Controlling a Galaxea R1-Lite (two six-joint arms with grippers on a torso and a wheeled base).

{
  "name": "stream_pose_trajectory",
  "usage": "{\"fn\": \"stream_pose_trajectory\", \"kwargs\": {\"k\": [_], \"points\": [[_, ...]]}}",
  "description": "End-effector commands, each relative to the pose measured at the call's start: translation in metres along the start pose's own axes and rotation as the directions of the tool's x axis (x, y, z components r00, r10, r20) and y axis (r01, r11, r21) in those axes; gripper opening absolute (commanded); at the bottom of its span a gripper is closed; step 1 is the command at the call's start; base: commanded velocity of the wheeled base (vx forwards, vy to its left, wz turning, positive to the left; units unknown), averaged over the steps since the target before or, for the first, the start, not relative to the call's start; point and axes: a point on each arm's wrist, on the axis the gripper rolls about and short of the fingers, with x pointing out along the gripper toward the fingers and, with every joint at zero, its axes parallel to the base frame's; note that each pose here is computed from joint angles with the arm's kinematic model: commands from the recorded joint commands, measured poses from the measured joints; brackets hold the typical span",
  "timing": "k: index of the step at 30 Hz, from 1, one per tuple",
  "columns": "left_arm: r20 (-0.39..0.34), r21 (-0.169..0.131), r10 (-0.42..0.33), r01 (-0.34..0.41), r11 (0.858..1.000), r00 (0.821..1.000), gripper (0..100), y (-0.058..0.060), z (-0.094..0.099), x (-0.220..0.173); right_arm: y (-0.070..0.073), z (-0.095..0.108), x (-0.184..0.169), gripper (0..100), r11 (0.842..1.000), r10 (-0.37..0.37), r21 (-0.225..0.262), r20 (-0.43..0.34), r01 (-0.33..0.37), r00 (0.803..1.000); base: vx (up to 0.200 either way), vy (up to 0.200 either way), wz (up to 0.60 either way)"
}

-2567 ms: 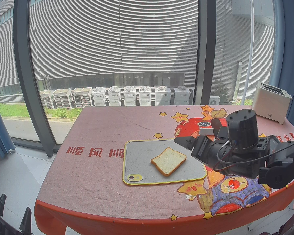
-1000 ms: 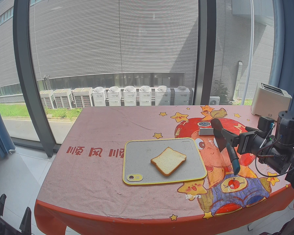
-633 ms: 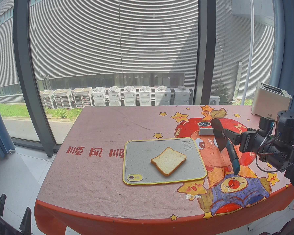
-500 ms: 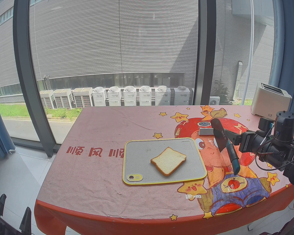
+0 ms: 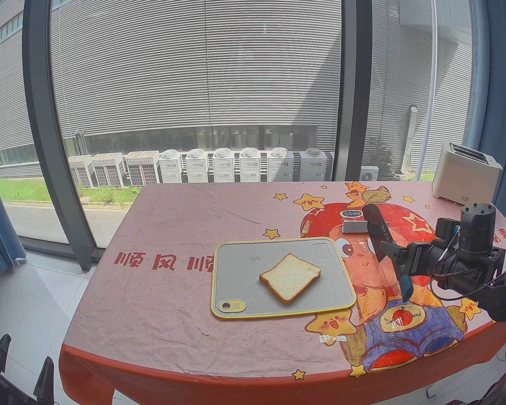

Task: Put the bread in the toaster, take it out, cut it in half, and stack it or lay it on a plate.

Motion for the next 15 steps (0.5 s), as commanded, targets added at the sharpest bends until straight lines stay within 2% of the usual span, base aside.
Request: {"fn": "stream_pose_trajectory", "kwargs": {"k": [1, 3, 15], "points": [[-0.001, 0.0, 0.0, 0.0, 1.0, 1.0, 100, 0.0, -0.005, 0.0, 0.0, -0.007, 0.005, 100, 1.0, -0.005, -0.006, -0.034, 0.005, 0.999, 0.0, 0.0, 0.0], [-0.001, 0.0, 0.0, 0.0, 1.0, 1.0, 100, 0.0, -0.005, 0.0, -0.002, -0.015, 0.011, 100, 1.0, -0.014, -0.009, -0.063, 0.013, 0.998, 0.0, 0.0, 0.0], [-0.001, 0.0, 0.0, 0.0, 1.0, 1.0, 100, 0.0, -0.005, 0.0, -0.001, -0.024, 0.017, 100, 1.0, -0.021, -0.019, -0.103, 0.019, 0.994, 0.0, 0.0, 0.0]]}}
